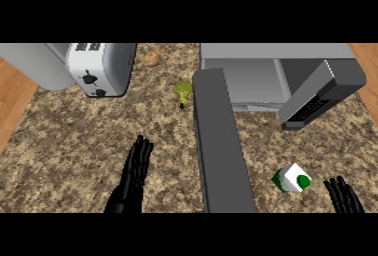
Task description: Pick up the milk, place it into the microwave and close the microwave
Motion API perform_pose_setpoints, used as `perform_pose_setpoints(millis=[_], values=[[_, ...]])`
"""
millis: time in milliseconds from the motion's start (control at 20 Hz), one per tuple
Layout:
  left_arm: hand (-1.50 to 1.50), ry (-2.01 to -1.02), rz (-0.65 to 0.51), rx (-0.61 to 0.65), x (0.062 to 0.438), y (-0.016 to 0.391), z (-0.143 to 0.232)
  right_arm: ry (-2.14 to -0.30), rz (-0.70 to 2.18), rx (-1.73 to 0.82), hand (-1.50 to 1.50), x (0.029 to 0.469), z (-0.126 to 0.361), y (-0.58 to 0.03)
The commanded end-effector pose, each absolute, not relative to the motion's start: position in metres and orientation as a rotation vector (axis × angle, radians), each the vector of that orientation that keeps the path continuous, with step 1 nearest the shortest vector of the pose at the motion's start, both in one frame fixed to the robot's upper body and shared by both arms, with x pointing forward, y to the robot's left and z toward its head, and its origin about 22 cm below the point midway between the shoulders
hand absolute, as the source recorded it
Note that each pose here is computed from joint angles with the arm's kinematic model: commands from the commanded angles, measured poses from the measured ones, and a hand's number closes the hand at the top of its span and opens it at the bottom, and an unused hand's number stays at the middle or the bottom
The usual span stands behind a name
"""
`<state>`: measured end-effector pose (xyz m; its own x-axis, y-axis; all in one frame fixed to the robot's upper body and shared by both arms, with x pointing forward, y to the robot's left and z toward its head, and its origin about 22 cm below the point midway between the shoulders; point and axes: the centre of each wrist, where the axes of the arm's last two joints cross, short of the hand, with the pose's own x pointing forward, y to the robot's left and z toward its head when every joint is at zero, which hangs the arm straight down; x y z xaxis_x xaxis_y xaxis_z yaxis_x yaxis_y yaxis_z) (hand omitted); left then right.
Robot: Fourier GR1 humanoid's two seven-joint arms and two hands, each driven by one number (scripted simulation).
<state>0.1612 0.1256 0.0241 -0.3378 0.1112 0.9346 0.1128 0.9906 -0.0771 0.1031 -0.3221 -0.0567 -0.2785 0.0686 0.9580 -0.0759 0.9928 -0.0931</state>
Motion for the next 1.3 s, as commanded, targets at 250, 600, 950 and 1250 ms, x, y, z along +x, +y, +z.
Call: perform_pose_setpoints(millis=[250, 600, 950, 1250], values=[[-1.50, -1.905, -0.001, -0.185, 0.157, 0.164, 0.022, -1.859, 0.152, -0.059, -1.50, 0.158, -0.095, -0.321], [-1.50, -1.867, 0.026, -0.199, 0.144, 0.180, 0.002, -1.850, 0.149, -0.151, -1.50, 0.194, -0.126, -0.333], [-1.50, -1.867, 0.010, -0.201, 0.139, 0.215, 0.016, -1.878, 0.137, -0.199, 1.50, 0.207, -0.134, -0.345], [-1.50, -1.888, 0.021, -0.202, 0.130, 0.220, 0.023, -1.871, 0.167, -0.257, 1.50, 0.203, -0.149, -0.343]])
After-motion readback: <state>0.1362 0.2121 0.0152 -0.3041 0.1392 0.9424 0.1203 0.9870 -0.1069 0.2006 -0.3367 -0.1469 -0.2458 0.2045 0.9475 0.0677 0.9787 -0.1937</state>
